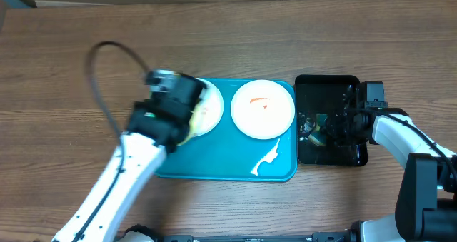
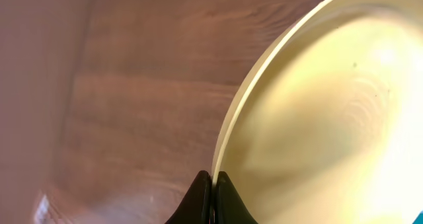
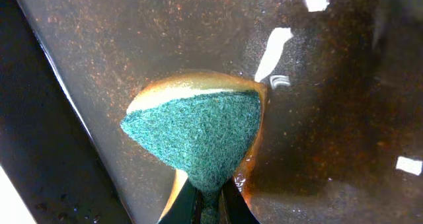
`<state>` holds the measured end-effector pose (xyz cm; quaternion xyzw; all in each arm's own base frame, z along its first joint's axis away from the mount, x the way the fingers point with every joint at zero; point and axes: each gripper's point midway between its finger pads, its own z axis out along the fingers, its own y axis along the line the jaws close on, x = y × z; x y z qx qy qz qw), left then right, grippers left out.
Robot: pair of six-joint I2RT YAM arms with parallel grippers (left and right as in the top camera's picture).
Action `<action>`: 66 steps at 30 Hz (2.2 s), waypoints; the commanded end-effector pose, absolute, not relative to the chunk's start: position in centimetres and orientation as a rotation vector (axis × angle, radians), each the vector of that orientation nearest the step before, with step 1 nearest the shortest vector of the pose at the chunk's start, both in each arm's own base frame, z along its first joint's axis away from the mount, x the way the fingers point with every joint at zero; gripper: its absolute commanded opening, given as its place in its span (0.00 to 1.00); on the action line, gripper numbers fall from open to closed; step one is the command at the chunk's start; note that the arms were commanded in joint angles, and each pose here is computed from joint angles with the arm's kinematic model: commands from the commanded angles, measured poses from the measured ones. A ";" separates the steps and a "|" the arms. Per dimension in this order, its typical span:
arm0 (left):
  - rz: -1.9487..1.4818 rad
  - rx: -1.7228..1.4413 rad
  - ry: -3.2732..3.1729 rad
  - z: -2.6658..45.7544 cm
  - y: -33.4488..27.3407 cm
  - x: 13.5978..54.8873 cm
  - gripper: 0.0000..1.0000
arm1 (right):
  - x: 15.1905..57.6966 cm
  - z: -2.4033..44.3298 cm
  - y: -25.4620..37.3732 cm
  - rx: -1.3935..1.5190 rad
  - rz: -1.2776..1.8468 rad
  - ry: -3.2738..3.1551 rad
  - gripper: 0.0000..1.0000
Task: Clean dirty plates on tray and stack at the side
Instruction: 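Lift the yellow plate with the left gripper and carry it left, then set the yellow plate on the table left of the tray, then move left gripper to the white plate rim and grip it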
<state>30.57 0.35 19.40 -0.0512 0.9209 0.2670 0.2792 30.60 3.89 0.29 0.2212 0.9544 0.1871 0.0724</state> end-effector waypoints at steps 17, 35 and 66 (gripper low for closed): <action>0.166 -1.153 2.460 14.0 17.4 30.2 0.04 | 28.3 -1.8 3.6 0.661 0.495 2.975 0.04; 0.235 -1.420 2.565 7.2 21.5 27.2 0.04 | 27.7 -1.8 3.6 0.651 0.492 3.002 0.04; -0.212 0.026 2.659 11.1 -0.4 39.9 0.83 | 27.3 -1.9 3.7 0.647 0.490 3.017 0.04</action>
